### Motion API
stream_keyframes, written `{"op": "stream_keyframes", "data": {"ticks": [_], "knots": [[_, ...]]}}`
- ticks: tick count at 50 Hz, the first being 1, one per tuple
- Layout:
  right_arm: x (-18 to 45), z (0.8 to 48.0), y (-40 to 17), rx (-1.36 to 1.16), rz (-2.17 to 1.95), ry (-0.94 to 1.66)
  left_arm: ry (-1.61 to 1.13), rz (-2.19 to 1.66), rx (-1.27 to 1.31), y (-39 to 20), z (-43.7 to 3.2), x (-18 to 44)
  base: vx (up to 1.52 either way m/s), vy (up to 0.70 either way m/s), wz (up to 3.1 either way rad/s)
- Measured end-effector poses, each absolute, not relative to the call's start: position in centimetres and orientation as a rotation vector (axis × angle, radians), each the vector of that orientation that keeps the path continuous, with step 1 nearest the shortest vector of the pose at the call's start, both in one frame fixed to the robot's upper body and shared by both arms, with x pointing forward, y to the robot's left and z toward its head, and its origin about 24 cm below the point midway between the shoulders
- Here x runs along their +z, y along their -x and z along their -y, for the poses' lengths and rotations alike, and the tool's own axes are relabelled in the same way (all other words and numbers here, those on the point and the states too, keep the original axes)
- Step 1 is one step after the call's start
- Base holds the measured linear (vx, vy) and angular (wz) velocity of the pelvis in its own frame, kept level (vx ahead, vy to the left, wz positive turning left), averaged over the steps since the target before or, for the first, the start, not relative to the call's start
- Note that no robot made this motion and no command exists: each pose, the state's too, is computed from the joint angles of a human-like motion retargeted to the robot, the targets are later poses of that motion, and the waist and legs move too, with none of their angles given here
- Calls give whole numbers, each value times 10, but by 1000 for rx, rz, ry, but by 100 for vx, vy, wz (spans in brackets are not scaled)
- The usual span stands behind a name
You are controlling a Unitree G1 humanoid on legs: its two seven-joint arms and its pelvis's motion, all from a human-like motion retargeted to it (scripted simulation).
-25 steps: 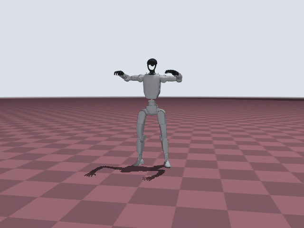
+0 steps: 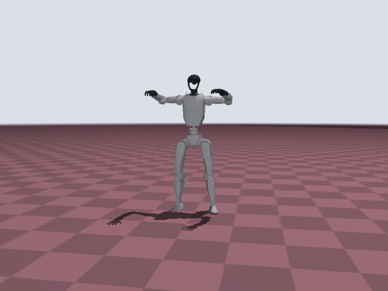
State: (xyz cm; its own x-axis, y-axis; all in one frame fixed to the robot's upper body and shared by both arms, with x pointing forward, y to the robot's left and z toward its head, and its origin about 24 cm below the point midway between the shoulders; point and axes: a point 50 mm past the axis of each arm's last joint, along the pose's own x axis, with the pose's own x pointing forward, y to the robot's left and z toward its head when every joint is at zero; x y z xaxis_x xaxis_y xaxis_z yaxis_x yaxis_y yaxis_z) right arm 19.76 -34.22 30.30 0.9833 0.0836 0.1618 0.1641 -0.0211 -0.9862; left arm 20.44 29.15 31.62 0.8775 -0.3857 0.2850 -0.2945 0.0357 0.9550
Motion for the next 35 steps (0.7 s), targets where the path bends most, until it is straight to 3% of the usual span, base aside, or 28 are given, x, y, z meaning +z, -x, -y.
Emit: {"op": "stream_keyframes", "data": {"ticks": [35], "knots": [[304,346,-195,-79,178,1600,-1557,519,-60,-202,-298,312,0,0,0]]}}
